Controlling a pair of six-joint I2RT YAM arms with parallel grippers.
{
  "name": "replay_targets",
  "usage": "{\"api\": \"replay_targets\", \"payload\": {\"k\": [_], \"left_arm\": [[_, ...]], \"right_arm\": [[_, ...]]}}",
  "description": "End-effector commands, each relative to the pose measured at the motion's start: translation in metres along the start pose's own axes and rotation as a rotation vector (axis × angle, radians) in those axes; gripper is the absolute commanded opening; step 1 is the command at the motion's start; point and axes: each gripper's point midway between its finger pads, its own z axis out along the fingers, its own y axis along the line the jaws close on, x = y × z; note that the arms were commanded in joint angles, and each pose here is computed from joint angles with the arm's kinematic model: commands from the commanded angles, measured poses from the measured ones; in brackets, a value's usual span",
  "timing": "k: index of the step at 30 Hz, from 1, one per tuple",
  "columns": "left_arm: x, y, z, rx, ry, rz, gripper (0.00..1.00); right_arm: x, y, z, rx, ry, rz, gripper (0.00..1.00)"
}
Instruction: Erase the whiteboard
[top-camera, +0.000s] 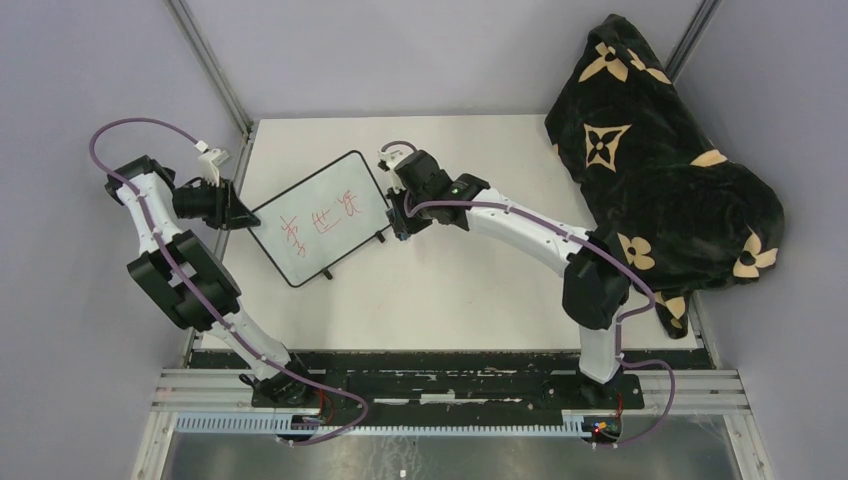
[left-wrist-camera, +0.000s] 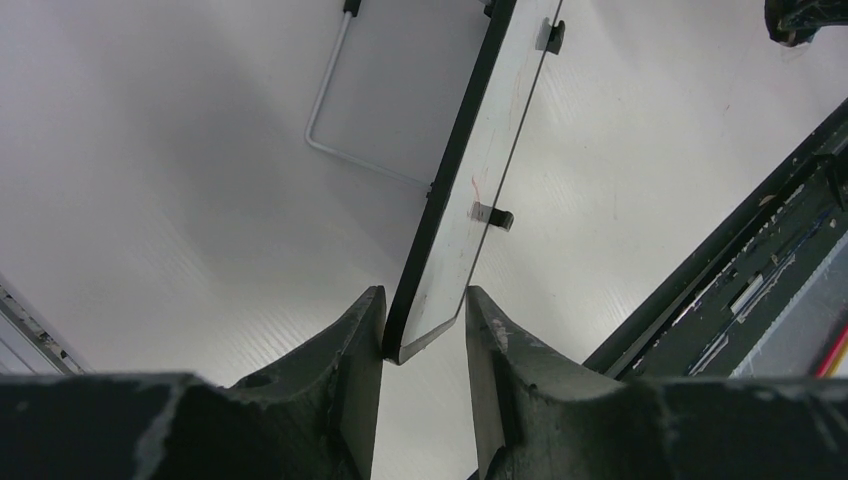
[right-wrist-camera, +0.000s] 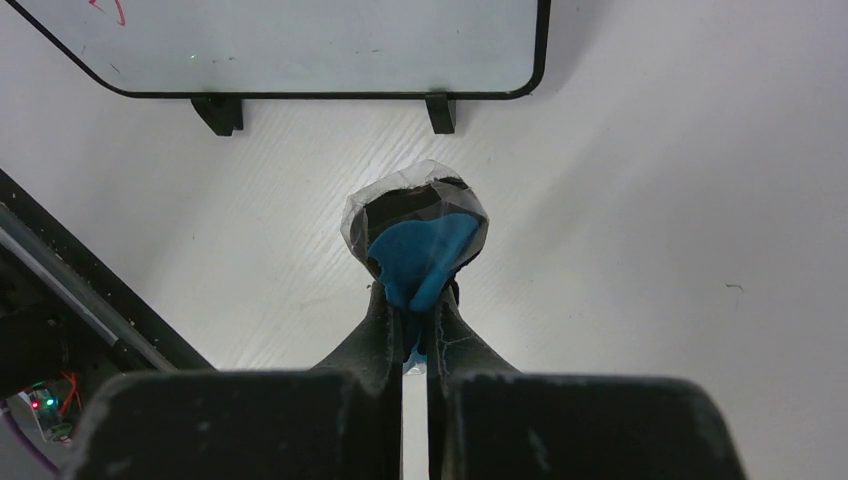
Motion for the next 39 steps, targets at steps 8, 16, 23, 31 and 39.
{"api": "replay_targets", "payload": {"k": [8, 16, 23, 31, 39], "left_arm": [[0.005, -0.002, 0.003, 0.037, -0.023, 0.044, 0.31], [0.016, 0.006, 0.000, 0.021, 0.000, 0.050, 0.04], [0.028, 0.015, -0.003, 0.011, 0.016, 0.054, 0.03], [0.037, 0.018, 0.000, 0.023, 0.031, 0.053, 0.03], [0.035, 0.016, -0.002, 0.016, 0.031, 0.053, 0.03]], "right_arm": [[-0.075, 0.024, 0.021, -0.068, -0.159, -0.027, 0.01], [-0.098, 0.023, 0.053, -0.054, -0.232, -0.057, 0.01], [-0.104, 0.019, 0.072, -0.031, -0.250, -0.076, 0.01], [-0.121, 0.003, 0.077, 0.049, -0.342, -0.108, 0.00], [-0.146, 0.003, 0.104, 0.064, -0.426, -0.135, 0.00]]}}
